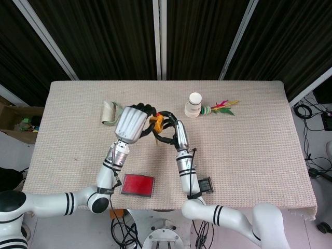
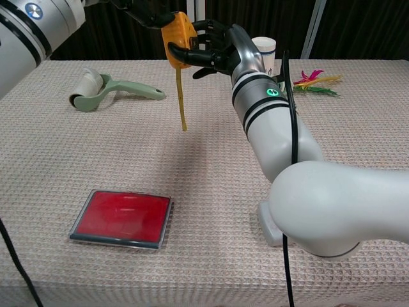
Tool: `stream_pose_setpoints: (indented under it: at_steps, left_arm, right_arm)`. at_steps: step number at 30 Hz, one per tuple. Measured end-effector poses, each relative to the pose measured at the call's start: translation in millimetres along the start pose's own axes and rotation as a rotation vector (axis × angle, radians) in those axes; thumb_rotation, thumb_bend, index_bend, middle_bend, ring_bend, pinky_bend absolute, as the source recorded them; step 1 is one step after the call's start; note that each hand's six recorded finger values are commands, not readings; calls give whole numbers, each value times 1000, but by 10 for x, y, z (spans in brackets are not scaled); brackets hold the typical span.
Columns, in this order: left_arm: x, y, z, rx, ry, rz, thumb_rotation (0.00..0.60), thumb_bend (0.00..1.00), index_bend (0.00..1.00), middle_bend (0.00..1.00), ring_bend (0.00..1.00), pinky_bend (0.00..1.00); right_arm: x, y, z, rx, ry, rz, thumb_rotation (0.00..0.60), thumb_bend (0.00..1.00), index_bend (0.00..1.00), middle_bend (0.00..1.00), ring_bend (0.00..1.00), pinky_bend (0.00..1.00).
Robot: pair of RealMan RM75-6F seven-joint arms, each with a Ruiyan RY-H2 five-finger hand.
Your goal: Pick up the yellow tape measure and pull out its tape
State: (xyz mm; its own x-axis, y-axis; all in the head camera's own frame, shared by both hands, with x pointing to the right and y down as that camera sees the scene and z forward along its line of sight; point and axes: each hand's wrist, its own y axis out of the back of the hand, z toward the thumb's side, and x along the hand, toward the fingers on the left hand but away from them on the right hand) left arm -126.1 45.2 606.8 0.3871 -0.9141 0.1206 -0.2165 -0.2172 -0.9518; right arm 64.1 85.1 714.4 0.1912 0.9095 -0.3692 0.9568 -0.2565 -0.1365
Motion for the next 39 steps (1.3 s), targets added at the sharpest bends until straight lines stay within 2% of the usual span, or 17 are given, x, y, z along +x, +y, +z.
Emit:
stream_pose_setpoints:
  at_steps: [8,15,27,39]
  left_arm:
    - [-11,-19,-35,-10,8,-5,600,331,521,527,518,708]
    - [3,-13,-6,-10,-3,-4,600,448,546,542,523,711]
    - [11,-28,1,-18,-1,-7,600,510,589,582,560,743]
    - [9,70,-37,-47,19,51,600,519,641,629,601,786]
  right_arm:
    - [7,3,4,3,3,2,600,341,889,717,643,497]
    - [7,-8,-3,8,2,9,600,341,888,717,644,497]
    - [6,2,23,13,9,12,600,346,887,717,644,496]
    - [8,34,-12,29,3,13,600,351,883,717,644,497]
